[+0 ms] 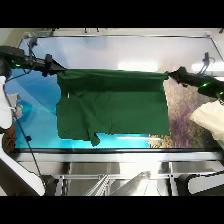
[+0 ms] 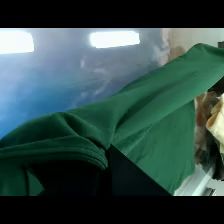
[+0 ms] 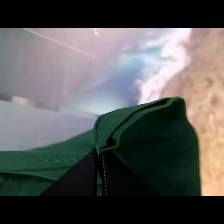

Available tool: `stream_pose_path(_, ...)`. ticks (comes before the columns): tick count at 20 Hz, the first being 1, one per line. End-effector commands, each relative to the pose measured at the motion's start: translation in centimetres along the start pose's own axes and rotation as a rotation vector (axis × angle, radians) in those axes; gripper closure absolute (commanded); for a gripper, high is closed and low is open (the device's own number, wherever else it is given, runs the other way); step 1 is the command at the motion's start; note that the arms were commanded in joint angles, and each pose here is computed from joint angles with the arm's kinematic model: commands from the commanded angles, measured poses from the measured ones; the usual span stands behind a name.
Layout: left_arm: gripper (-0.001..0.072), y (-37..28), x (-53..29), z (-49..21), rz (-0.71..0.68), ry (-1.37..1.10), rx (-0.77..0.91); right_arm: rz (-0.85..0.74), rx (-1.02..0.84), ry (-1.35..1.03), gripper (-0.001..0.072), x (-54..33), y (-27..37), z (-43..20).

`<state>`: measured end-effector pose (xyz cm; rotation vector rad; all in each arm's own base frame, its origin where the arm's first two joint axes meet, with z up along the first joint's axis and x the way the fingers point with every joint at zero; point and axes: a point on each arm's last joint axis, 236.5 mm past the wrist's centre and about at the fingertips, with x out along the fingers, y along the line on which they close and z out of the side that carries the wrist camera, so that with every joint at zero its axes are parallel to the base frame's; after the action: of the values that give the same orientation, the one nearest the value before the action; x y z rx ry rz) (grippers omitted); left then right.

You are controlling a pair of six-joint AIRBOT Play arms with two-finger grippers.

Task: Fold the shirts.

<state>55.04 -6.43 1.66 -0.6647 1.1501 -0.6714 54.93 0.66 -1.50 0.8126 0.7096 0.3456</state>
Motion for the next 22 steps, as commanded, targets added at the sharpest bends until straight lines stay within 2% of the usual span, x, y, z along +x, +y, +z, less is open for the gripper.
stream_pose_path(1, 0.0688, 3.7, 2.8, -1.0, -0.003, 0.050, -0.089, -0.008, 0.023, -0.004, 0.0687, 1.5, -2.0, -0.5)
stream_pose_path(4, 0.0694, 4.6, 3.5, -3.0, -0.008, 0.108, -0.126, 0.029, 0.012, 0.054, 0.0687, 1.0, -1.4, -1.7)
stream_pose_path(7, 0.0694, 5.2, 3.6, -4.2, 0.029, 0.156, -0.145, -0.058, 0.003, 0.170, 0.0687, 0.8, -3.5, -4.5)
stream_pose_path(13, 0.0695, 8.6, 2.9, -8.0, 0.224, 0.300, -0.271, -0.126, -0.004, 0.258, 0.0687, 0.3, -4.9, -6.6)
stream_pose_path(22, 0.0693, 9.2, 2.9, -8.3, 0.249, 0.306, -0.312, -0.170, -0.013, 0.297, 0.0685, 0.0, -6.0, -7.4)
